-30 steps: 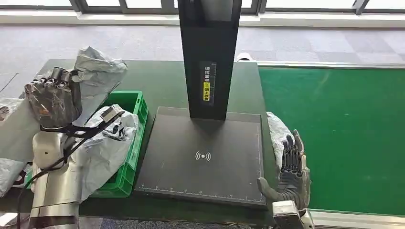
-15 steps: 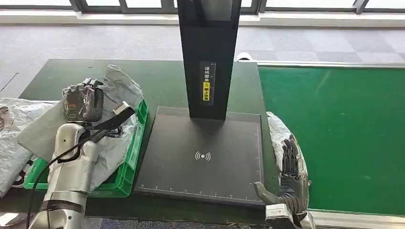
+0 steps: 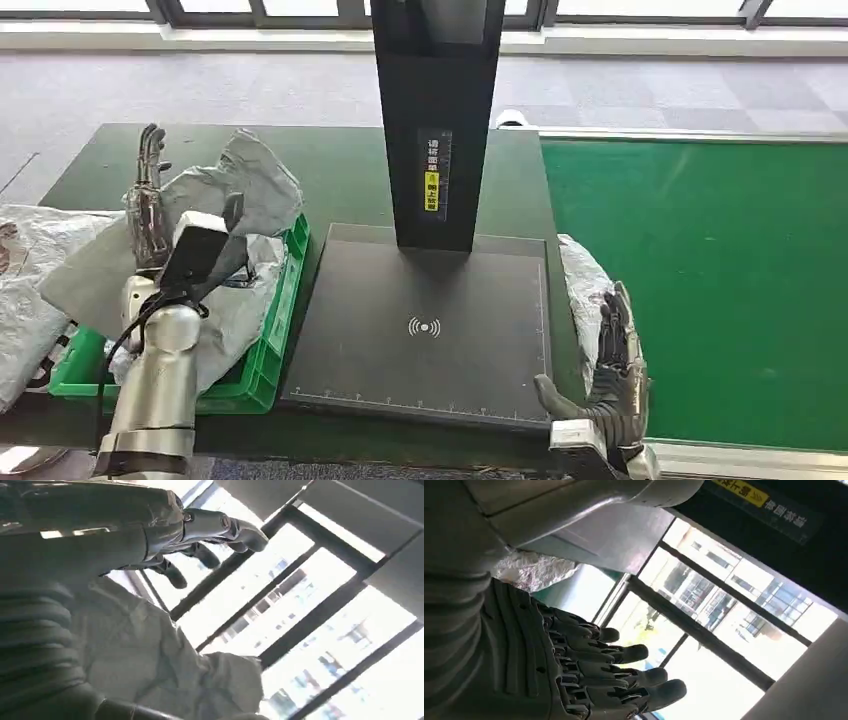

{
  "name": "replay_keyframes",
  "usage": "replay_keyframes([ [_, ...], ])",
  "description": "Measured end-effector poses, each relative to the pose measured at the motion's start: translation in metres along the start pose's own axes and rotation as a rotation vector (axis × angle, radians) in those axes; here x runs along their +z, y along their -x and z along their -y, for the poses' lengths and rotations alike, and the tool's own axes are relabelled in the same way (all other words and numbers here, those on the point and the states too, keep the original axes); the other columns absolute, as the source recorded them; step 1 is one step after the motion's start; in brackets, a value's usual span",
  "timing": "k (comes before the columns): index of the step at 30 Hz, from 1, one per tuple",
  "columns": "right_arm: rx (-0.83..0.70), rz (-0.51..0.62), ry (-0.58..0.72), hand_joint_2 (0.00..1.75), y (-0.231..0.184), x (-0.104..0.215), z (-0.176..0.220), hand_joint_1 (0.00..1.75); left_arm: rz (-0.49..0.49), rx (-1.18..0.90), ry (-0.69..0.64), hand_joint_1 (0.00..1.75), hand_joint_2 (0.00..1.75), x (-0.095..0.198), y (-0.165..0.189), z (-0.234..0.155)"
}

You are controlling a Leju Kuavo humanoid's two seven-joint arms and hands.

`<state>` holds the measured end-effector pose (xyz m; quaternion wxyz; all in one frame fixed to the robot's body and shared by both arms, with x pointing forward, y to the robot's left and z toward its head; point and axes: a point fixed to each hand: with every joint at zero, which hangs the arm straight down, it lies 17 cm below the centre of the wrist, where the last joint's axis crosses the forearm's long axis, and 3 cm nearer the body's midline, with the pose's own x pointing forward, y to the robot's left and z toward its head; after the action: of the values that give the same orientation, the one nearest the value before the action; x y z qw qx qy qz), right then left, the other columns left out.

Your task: Moved the parcel from conveyor to table for the left to box.

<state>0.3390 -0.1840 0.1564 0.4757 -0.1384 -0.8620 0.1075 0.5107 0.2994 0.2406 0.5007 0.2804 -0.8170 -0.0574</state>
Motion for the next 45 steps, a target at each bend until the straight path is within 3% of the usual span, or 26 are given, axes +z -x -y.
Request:
replay_keyframes([
  [6,0.034,-0.037,0.046,1.75,0.012,0.005,0.007,0.0,0.033,0.198,-0.014,0.0,0.0,0.027,-0.02,0.005],
  [8,0.06,-0.077,0.06,1.75,0.022,0.008,0.011,0.0,0.041,0.379,0.028,0.0,0.0,0.038,-0.03,0.015],
  [11,0.127,-0.152,0.066,1.75,0.045,0.017,0.023,0.0,0.044,0.586,0.067,0.0,0.0,0.071,-0.041,0.03],
  [16,0.323,-0.3,-0.021,1.75,0.099,0.042,0.042,0.0,-0.022,0.7,0.046,0.0,0.0,0.123,-0.043,0.031],
  [17,0.365,-0.329,-0.044,0.0,0.112,0.048,0.048,0.0,-0.044,0.701,0.036,0.0,0.0,0.137,-0.041,0.027],
  [20,0.47,-0.404,-0.063,0.0,0.147,0.057,0.072,0.0,-0.039,0.711,0.017,0.0,0.0,0.16,-0.049,0.014],
  [21,0.529,-0.42,-0.064,1.75,0.158,0.058,0.082,0.0,-0.018,0.709,0.007,0.0,0.0,0.166,-0.056,0.008],
  [25,0.667,-0.488,-0.061,1.75,0.186,0.06,0.109,0.0,0.043,0.699,-0.009,0.0,0.0,0.176,-0.072,-0.007],
  [30,1.003,-0.621,-0.041,1.75,0.225,0.068,0.162,0.0,0.075,0.718,0.008,0.0,0.0,0.178,-0.082,-0.007],
  [39,1.128,-0.741,-0.096,1.75,0.253,0.096,0.192,0.0,0.086,0.754,0.052,0.0,0.0,0.18,-0.088,0.0],
  [45,1.092,-0.774,-0.173,1.75,0.272,0.12,0.195,0.0,0.097,0.756,0.096,0.0,0.0,0.176,-0.088,0.014],
])
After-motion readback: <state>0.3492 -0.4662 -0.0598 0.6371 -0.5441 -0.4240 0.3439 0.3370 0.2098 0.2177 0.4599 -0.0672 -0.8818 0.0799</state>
